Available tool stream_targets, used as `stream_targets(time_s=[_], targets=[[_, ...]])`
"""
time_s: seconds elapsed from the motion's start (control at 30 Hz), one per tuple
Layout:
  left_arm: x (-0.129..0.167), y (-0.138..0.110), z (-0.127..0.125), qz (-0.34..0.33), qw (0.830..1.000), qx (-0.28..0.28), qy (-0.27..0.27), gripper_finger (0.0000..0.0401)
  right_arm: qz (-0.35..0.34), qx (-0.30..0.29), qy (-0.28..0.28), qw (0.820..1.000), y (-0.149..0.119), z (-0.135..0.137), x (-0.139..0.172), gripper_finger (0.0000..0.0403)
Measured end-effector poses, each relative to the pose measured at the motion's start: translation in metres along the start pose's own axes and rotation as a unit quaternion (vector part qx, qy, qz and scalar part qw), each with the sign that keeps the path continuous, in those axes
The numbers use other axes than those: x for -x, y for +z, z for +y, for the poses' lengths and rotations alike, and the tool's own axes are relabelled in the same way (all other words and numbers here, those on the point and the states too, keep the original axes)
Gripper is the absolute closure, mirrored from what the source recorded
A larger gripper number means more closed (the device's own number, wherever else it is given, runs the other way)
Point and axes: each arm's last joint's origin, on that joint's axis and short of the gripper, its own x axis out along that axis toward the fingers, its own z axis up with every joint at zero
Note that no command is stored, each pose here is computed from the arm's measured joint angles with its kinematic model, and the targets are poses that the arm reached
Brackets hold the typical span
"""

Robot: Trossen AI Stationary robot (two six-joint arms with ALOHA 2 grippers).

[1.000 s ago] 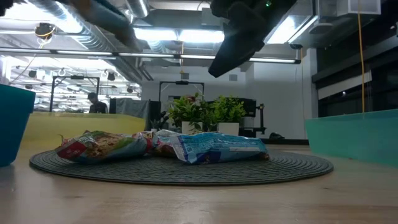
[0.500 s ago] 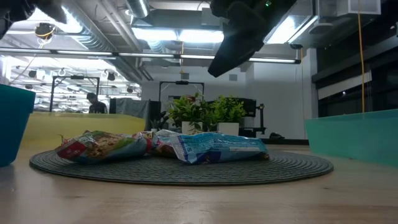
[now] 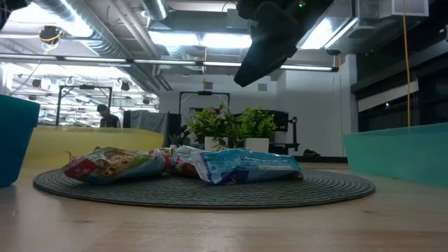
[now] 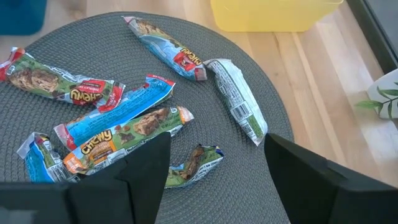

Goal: Pick and place Granola Bars by type
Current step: Put the yellow granola bar into the blue bin, then put the blue granola bar into the yellow bin

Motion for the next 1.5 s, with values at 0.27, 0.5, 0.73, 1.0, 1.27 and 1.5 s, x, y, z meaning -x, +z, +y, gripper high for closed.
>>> stream_targets(time_s=[0.27,0.5,0.73,1.0,1.27,1.5], targets=[[-0.015,-0.018,0.01,0.099,0.995,0.009,0.021,0.0399,0.0,0.0,0.0,1.0,0.0,0.0,0.0,0.0141],[-0.022,-0.017,0.017,0.141,0.989,0.026,0.03,0.0399,0.0,0.0,0.0,1.0,0.0,0.0,0.0,0.0141],[-0.023,-0.017,0.019,0.15,0.988,0.03,0.028,0.0399,0.0,0.0,0.0,1.0,0.0,0.0,0.0,0.0141],[-0.023,-0.016,0.017,0.16,0.987,0.015,0.015,0.0377,0.0,-0.001,0.0,1.0,0.0,0.0,0.0,0.0141],[-0.021,0.015,-0.001,0.131,0.991,-0.026,-0.004,0.0304,-0.009,-0.003,0.001,1.0,0.002,0.0,0.0,0.0141],[-0.014,0.043,0.001,0.168,0.978,-0.105,0.06,0.0279,-0.01,-0.002,0.002,1.0,0.002,0.0,0.0,0.0141]])
